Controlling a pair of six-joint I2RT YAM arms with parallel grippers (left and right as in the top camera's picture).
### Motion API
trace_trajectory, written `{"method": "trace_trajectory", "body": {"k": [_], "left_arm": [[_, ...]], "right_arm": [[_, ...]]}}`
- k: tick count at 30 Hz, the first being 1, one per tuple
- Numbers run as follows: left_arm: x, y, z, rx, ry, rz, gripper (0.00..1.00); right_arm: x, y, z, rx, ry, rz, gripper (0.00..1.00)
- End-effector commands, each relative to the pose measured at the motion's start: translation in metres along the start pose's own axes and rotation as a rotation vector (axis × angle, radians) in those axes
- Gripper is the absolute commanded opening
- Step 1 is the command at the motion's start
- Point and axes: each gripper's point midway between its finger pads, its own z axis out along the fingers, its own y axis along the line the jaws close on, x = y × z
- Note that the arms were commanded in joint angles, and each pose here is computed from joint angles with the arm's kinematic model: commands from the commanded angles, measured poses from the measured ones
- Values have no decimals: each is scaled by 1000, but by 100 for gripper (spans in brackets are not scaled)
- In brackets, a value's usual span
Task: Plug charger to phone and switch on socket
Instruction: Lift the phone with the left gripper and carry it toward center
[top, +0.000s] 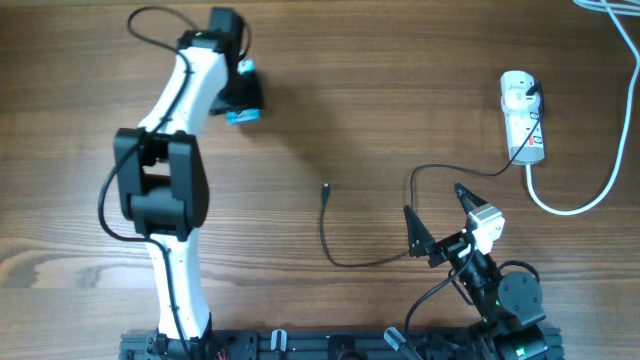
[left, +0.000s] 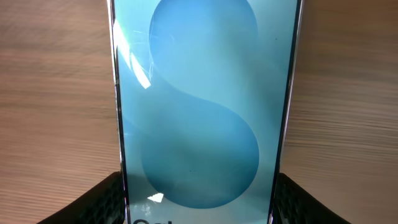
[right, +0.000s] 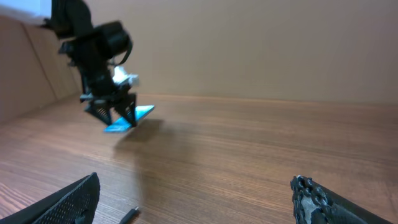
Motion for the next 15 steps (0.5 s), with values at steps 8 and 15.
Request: {"method": "trace_trajectory", "body": {"k": [8,15], "left_arm": [[22,-120,-53,94,-37,61,38],[61,-149,-56,76,37,68,5]], "right_arm": [[-3,2,-1,-10,-14,10,99],[-3,2,-1,-10,-14,10,100]]}}
